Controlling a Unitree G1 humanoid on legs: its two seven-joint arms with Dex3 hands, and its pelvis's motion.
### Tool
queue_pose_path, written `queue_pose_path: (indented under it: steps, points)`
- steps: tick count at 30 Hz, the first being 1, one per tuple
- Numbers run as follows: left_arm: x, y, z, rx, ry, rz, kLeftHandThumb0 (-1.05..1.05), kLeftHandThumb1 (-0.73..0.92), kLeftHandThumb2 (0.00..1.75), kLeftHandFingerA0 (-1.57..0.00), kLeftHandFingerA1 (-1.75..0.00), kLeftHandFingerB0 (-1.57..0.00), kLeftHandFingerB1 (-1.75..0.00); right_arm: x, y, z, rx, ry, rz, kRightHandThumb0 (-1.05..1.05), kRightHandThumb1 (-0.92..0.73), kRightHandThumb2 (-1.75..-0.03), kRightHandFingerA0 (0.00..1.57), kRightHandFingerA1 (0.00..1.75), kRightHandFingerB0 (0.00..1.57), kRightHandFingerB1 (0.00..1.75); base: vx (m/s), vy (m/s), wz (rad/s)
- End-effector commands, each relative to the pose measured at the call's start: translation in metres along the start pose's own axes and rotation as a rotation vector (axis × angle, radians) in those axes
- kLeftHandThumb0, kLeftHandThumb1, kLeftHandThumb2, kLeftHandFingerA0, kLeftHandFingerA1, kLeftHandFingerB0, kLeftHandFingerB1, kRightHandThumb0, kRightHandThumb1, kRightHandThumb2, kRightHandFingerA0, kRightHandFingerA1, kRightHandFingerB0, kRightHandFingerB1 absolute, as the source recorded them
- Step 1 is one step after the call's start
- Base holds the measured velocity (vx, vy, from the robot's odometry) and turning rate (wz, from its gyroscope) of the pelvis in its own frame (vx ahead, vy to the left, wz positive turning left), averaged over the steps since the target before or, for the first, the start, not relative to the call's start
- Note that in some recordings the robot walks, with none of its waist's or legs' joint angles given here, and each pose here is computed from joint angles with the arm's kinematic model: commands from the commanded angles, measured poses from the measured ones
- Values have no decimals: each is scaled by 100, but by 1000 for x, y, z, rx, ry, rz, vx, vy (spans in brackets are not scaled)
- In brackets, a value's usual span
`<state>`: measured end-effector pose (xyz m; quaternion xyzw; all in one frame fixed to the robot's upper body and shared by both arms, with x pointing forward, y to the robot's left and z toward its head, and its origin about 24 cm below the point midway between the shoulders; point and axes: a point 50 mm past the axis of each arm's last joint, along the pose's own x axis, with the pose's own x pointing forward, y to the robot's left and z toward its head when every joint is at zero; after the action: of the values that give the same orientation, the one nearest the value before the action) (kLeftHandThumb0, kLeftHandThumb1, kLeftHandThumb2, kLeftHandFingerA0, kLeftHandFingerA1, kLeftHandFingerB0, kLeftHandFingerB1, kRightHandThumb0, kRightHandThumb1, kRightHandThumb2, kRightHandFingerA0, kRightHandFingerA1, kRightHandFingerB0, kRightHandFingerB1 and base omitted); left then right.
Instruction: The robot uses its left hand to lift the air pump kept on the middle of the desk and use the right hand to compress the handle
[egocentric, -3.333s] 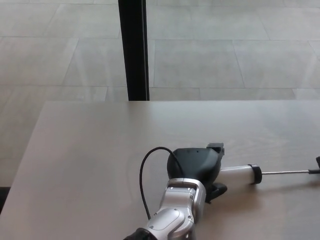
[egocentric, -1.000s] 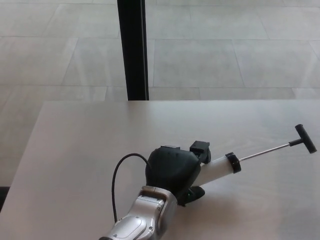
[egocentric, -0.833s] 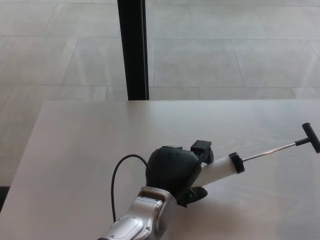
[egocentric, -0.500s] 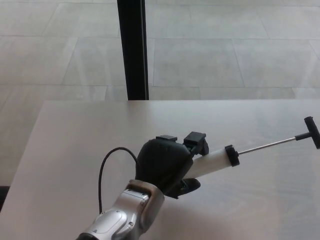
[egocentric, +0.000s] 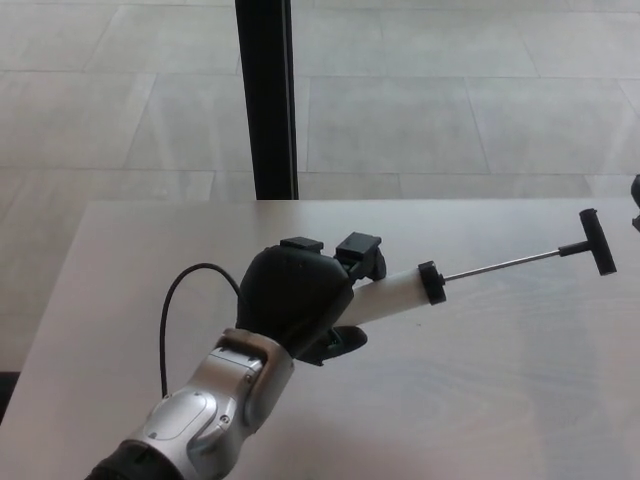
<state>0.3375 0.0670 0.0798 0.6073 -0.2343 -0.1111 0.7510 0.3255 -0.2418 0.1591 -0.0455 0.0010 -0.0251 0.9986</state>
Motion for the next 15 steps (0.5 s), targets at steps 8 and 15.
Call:
queue_pose_path:
  steps: [8,15]
  points:
    - [5,9,-1,12,-18,-1,-23,70,68,-85,-163,-75,-105,3,6,0,43,50,14,-105,-92,-131,0,20,0,4,0,0,0]
    - [14,16,6,-57,-11,65,-17,64,76,-87,-167,-78,-125,9,12,-5,50,55,39,-98,-92,-98,0,0,0,0,0,0,0]
